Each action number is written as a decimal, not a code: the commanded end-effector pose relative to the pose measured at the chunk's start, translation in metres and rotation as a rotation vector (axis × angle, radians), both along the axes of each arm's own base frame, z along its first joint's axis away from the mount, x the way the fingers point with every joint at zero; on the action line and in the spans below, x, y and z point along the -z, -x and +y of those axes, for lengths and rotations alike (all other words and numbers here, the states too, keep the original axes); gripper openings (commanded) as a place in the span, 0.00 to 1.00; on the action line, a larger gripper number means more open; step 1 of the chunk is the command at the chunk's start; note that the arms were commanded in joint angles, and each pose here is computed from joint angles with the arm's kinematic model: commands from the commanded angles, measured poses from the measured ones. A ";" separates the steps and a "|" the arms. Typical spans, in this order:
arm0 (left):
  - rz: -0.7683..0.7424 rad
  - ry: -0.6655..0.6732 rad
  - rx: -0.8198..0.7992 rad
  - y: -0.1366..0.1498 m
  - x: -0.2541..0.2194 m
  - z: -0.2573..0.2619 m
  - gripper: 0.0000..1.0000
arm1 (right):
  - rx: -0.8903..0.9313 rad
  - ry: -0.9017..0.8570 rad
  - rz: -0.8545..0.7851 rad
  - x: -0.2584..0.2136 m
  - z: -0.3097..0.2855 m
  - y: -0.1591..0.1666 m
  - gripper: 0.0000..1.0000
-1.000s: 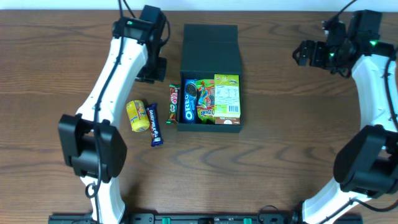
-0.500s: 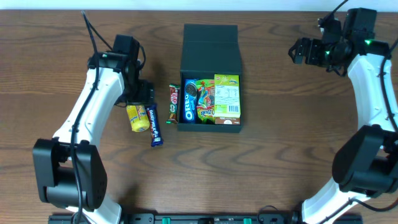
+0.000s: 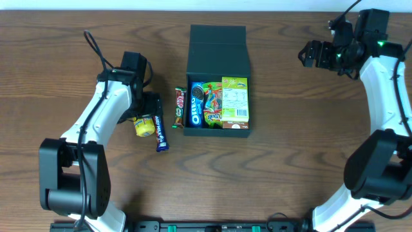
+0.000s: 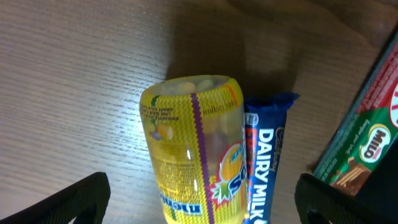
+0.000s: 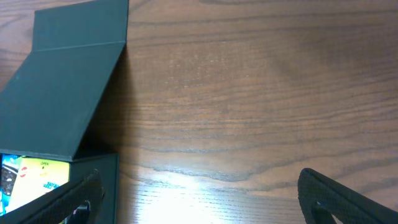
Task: Pack container
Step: 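Grasp the yellow Mentos tube with the left gripper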
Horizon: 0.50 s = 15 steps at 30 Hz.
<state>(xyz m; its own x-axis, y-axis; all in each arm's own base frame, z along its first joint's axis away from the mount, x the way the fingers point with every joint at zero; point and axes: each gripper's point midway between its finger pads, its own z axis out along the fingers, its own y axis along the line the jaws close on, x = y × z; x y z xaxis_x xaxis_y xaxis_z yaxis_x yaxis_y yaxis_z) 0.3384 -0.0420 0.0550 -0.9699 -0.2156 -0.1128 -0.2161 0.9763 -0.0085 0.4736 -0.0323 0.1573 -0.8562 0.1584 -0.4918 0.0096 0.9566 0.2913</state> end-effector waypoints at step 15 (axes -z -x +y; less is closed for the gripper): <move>0.066 -0.002 -0.053 0.023 0.034 0.003 0.73 | -0.007 -0.019 0.024 0.005 0.007 0.003 0.99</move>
